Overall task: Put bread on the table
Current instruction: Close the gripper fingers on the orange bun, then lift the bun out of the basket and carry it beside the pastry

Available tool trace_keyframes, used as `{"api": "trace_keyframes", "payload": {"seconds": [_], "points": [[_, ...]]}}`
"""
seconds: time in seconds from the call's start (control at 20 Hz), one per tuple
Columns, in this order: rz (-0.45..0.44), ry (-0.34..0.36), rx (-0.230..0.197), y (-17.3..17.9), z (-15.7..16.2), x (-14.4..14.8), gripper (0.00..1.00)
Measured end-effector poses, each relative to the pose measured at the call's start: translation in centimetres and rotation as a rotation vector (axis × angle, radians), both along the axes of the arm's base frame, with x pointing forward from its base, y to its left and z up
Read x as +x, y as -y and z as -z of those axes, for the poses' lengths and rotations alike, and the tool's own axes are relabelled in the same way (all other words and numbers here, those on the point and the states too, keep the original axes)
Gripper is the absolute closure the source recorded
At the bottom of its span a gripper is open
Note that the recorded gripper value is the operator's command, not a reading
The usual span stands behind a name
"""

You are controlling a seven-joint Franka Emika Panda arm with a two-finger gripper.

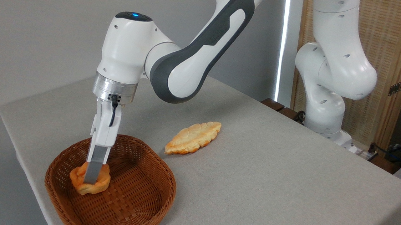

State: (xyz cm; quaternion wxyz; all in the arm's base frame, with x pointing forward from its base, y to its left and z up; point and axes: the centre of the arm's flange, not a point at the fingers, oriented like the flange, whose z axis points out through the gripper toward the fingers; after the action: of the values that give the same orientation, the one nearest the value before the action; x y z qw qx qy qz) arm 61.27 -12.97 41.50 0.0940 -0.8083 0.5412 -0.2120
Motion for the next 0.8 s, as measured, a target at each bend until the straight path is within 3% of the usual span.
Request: {"api": "trace_keyframes", "payload": {"seconds": [0.8], "points": [[-0.007, 0.02, -0.003, -0.4, -1.3, 0.0, 0.5]]}}
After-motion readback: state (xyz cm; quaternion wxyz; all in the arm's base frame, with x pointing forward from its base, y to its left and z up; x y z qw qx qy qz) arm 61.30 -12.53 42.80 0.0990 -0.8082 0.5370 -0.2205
